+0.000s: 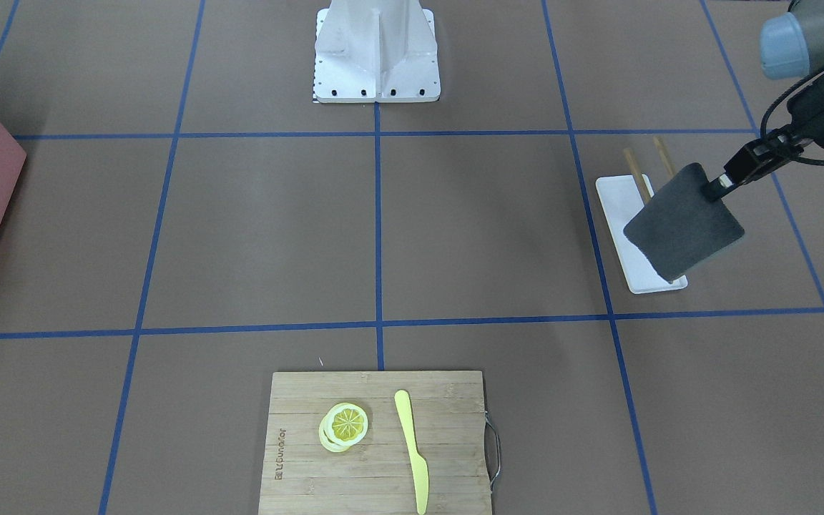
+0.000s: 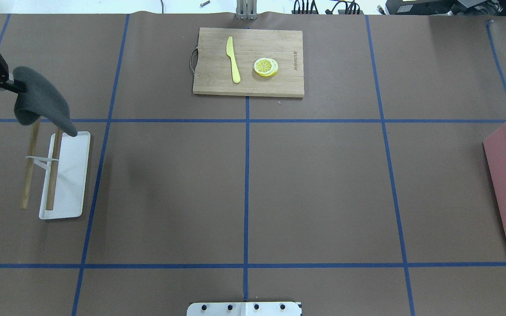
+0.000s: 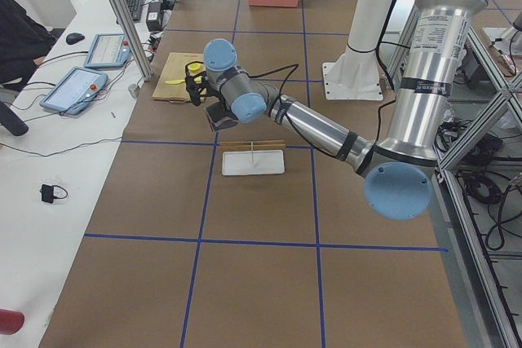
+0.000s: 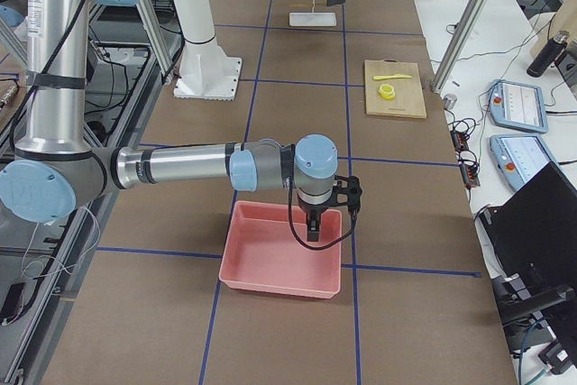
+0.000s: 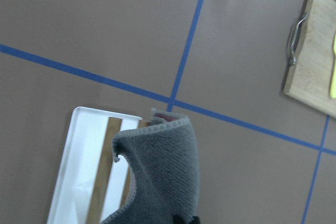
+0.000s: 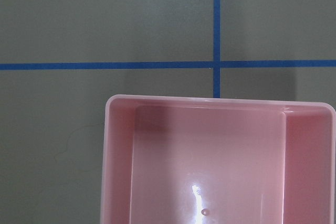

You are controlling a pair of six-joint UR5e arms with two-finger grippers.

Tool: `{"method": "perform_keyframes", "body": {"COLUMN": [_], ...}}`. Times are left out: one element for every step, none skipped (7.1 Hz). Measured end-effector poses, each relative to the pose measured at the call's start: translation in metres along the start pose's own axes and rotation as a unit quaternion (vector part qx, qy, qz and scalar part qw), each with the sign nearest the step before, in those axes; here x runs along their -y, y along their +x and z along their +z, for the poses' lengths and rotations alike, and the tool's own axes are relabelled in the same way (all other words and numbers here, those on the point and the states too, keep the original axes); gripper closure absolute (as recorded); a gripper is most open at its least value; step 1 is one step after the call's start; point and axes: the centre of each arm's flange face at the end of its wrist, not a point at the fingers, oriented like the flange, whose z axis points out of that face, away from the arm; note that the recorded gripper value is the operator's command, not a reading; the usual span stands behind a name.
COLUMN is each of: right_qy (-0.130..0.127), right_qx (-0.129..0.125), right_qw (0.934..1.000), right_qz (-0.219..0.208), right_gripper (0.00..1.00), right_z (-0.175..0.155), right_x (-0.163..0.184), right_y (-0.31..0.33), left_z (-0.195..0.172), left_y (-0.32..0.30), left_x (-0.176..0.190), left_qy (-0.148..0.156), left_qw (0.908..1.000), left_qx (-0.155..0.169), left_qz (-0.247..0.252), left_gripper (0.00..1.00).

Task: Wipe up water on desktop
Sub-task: 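Lift the grey cloth off the rack with the left gripper toward the table center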

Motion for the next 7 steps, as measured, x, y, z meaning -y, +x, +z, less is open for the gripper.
{"method": "perform_keyframes", "body": {"right_qy": [0.002, 0.008, 0.016, 0.028, 0.037, 0.035, 0.032], "right_qx": [0.01, 0.019, 0.025, 0.034, 0.047, 0.061, 0.073], "right_qw": [0.9999, 0.9995, 0.9989, 0.9976, 0.9944, 0.9909, 0.9873], "right_qz": [-0.008, -0.023, -0.036, -0.053, -0.087, -0.115, -0.137], "right_gripper": [0.0, 0.0, 0.0, 0.0, 0.0, 0.0, 0.0], "right_z": [-0.002, -0.008, -0.017, -0.031, -0.042, -0.043, -0.04], "right_x": [0.005, 0.012, 0.019, 0.029, 0.033, 0.033, 0.031], "right_y": [-0.009, -0.025, -0.045, -0.076, -0.121, -0.17, -0.209], "left_z": [0.011, 0.024, 0.04, 0.063, 0.084, 0.103, 0.116], "left_y": [0.03, 0.056, 0.08, 0.107, 0.132, 0.151, 0.166], "left_x": [-0.008, -0.018, -0.029, -0.045, -0.062, -0.079, -0.092], "left_qy": [-0.009, -0.01, -0.002, 0.003, 0.009, 0.012, 0.012], "left_qw": [0.9995, 0.9986, 0.9975, 0.9964, 0.9955, 0.9947, 0.9936], "left_qx": [-0.007, -0.01, -0.012, -0.008, -0.003, 0.0, 0.0], "left_qz": [-0.028, -0.052, -0.07, -0.085, -0.095, -0.102, -0.112], "left_gripper": [1.0, 1.0, 1.0, 1.0, 1.0, 1.0, 1.0]}}
